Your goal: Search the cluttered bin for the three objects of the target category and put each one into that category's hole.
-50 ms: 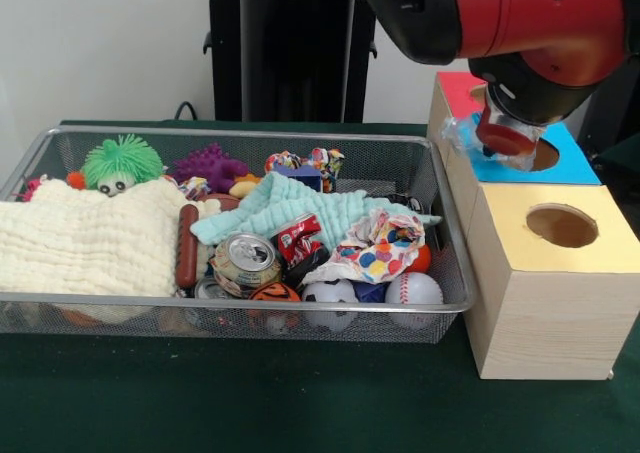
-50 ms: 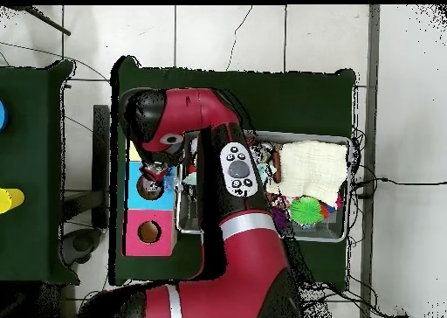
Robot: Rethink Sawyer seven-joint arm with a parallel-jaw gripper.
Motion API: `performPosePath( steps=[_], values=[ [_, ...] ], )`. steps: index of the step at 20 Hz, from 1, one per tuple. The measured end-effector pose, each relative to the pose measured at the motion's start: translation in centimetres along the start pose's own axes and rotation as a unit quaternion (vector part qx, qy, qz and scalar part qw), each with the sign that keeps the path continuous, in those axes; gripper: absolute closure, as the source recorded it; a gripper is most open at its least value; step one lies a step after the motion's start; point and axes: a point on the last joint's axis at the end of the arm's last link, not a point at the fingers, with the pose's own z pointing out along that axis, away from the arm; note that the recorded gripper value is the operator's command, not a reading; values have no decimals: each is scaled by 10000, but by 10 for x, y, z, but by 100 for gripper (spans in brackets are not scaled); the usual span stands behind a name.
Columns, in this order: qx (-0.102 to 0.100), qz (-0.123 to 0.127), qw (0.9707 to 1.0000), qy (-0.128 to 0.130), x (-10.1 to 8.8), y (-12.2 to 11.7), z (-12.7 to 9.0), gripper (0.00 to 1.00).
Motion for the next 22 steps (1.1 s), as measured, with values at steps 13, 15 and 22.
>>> performPosePath(
  steps=[13, 15, 22],
  values=[
    [-13, -34, 10000, 34, -4, 4, 2, 100],
    [-12, -34, 10000, 36, -4, 3, 2, 100],
    [24, -68, 9999, 139, -7, 6, 3, 100]
  ],
)
